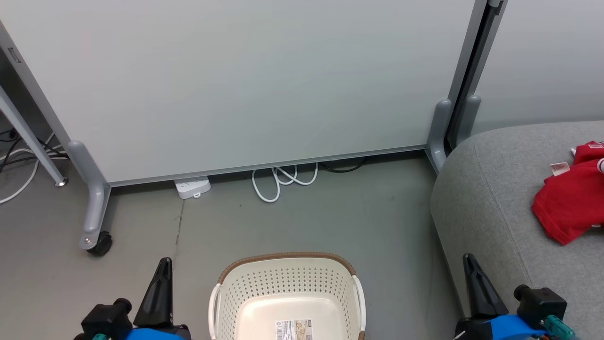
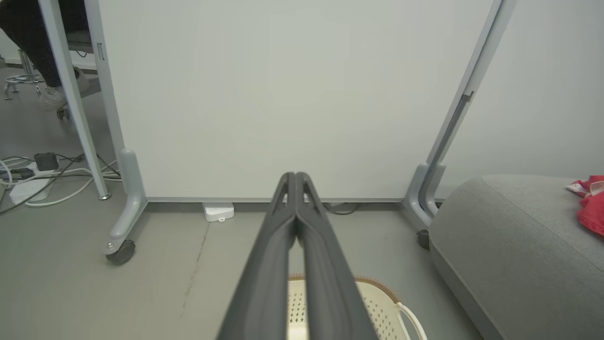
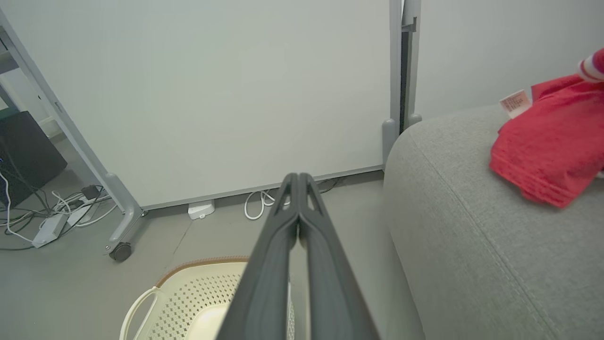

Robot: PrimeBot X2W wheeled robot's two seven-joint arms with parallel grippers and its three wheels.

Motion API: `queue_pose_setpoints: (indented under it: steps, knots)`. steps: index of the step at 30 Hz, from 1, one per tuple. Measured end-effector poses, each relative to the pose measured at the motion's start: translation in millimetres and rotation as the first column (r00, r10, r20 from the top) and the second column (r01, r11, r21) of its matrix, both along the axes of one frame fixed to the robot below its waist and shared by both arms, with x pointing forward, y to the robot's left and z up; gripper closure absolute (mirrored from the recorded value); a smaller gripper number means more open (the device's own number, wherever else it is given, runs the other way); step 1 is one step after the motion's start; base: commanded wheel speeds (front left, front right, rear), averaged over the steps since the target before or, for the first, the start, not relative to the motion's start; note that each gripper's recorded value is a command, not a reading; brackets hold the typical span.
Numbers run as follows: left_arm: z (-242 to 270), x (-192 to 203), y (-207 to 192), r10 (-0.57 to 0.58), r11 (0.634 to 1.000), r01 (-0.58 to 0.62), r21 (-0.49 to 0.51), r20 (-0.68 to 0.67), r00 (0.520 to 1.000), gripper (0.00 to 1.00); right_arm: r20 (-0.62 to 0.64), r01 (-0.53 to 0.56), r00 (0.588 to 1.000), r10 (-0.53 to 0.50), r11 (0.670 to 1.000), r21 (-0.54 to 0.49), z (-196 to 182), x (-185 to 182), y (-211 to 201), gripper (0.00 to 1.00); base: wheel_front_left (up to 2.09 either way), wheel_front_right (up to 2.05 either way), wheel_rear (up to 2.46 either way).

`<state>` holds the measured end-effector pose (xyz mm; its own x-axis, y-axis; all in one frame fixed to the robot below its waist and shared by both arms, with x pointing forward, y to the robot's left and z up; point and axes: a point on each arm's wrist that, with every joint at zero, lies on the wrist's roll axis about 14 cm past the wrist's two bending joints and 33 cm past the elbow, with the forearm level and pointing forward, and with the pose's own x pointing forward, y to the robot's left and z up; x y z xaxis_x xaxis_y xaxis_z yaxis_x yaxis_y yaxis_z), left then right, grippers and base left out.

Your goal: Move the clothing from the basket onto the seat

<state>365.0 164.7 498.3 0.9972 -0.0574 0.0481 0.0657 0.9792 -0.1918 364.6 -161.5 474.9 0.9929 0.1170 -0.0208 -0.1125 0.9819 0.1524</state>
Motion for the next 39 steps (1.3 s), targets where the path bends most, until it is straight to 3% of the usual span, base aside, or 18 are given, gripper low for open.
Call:
queue_pose_setpoints:
  steps: [16, 39]
  knots:
    - [-7.9, 1.8, 13.6, 0.045, 0.959, -0.064, -0.276, -0.073, 0.996, 1.00, -0.069, 0.095, 0.995, -0.079, 0.958, 0.271, -2.3, 2.3, -15.6, 1.00, 0.00, 0.00, 0.00]
    - [-11.1, 5.9, 25.2, 0.054, 0.812, -0.119, -0.571, -0.129, 0.990, 1.00, -0.133, 0.168, 0.985, -0.112, 0.802, 0.573, 0.8, 7.0, -26.6, 1.00, 0.00, 0.00, 0.00]
